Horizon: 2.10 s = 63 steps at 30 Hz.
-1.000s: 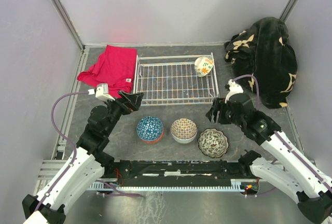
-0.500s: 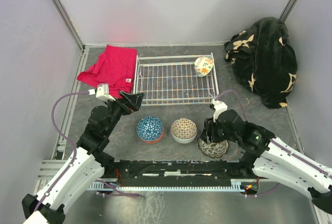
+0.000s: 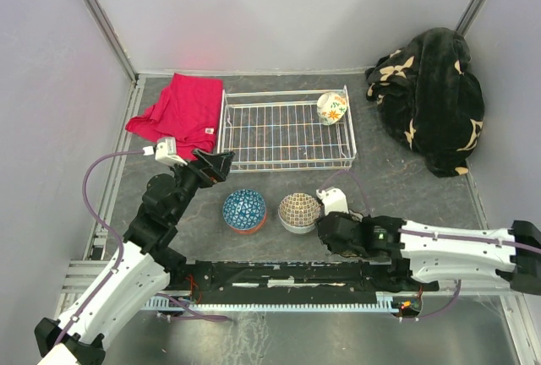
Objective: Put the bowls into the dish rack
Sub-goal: Pick up the bowl from the center of the board.
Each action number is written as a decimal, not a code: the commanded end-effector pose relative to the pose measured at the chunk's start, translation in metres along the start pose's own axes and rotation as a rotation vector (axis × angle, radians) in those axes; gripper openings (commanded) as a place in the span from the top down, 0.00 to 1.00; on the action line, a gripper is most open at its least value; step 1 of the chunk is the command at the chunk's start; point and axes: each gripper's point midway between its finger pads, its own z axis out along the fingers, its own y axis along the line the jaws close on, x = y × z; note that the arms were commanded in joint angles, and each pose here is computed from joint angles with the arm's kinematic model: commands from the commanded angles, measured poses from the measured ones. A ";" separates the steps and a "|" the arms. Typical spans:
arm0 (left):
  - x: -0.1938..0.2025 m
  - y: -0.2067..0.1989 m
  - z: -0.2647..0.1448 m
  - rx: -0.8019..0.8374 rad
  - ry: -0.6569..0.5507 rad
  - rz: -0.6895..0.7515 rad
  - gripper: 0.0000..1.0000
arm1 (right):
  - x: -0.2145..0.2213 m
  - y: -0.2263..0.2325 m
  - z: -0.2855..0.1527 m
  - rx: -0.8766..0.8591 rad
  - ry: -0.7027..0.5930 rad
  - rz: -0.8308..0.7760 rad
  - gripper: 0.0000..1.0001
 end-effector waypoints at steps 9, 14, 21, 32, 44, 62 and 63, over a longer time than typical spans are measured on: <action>-0.015 -0.007 -0.001 0.013 -0.044 0.058 0.01 | -0.035 0.012 -0.011 0.096 -0.150 -0.001 0.43; -0.015 -0.006 -0.001 0.010 -0.044 0.058 0.01 | -0.049 0.017 -0.030 0.066 -0.201 -0.009 0.42; -0.015 -0.008 -0.002 0.015 -0.046 0.059 0.01 | -0.057 0.018 -0.040 0.056 -0.226 -0.017 0.43; -0.017 -0.011 -0.005 0.025 -0.053 0.057 0.01 | -0.076 0.043 -0.050 -0.038 -0.259 -0.050 0.44; -0.015 -0.009 -0.003 0.015 -0.047 0.059 0.01 | -0.118 0.122 -0.059 -0.152 -0.208 -0.311 0.42; -0.017 -0.006 -0.004 0.001 -0.057 0.059 0.01 | -0.123 0.210 0.006 -0.193 -0.134 -0.584 0.43; -0.017 -0.006 -0.004 0.001 -0.058 0.058 0.01 | -0.124 0.211 0.007 -0.184 -0.138 -0.588 0.43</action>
